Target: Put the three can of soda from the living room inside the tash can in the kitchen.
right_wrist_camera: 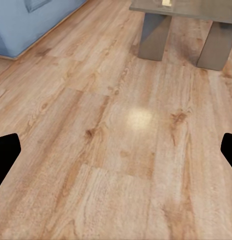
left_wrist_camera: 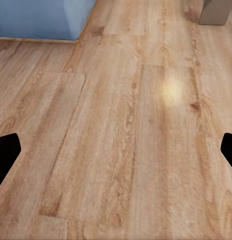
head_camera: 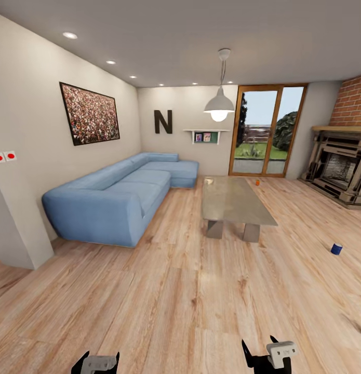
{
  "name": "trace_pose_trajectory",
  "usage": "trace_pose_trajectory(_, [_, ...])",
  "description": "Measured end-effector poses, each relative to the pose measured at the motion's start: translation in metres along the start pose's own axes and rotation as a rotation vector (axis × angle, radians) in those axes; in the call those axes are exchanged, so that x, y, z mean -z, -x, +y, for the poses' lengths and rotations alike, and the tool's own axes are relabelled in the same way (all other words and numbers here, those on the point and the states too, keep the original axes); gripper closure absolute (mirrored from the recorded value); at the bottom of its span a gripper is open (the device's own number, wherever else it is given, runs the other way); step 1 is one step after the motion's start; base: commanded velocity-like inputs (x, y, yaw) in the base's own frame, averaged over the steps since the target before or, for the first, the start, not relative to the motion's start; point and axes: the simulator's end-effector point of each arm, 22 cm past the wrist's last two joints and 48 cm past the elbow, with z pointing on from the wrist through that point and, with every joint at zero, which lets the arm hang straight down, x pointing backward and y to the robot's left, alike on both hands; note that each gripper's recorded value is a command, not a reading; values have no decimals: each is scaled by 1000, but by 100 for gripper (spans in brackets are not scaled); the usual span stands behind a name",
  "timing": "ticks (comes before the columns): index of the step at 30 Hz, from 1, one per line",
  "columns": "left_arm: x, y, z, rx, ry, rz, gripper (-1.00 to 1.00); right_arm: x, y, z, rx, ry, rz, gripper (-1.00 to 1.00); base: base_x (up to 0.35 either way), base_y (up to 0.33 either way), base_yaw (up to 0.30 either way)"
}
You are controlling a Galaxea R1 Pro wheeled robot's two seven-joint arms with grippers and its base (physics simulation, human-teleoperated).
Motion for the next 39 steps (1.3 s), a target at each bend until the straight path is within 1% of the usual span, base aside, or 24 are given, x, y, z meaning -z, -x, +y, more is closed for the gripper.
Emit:
trace_pose_trajectory(6, [0,0,0,0,0,-1,-100,0,1,1,-5,2,-2,-100,0,1,-31])
trace_pose_trajectory(11, [0,2,0,0,0,-6,-100,0,2,3,-13,-2,-3,-100,0,0,-161])
trace_pose_trajectory(14, [0,3,0,1,0,-9,-100,0,2,4,-40,-12,-3,-100,0,0,-207])
trace_pose_trajectory(16, [0,4,0,0,0,-11,-100,0,3,3,-72,-20,-6,-100,0,0,-216])
trace_pose_trajectory(17, [0,5,0,0,0,-12,-100,0,4,0,-116,-31,-8,-100,0,0,-220])
trace_pose_trajectory(19, [0,5,0,0,0,-14,-100,0,5,-3,-165,-43,-13,-100,0,0,-222])
trace_pose_trajectory(24, [1,7,0,0,1,-19,-100,1,6,-10,-257,-68,-20,-100,0,0,-226])
trace_pose_trajectory(30, [1,8,0,0,1,-21,-100,0,14,-9,-265,-63,-43,-100,0,0,-126])
trace_pose_trajectory(39, [0,5,0,0,0,-13,-100,0,11,-15,-271,-69,-32,-100,0,0,-17])
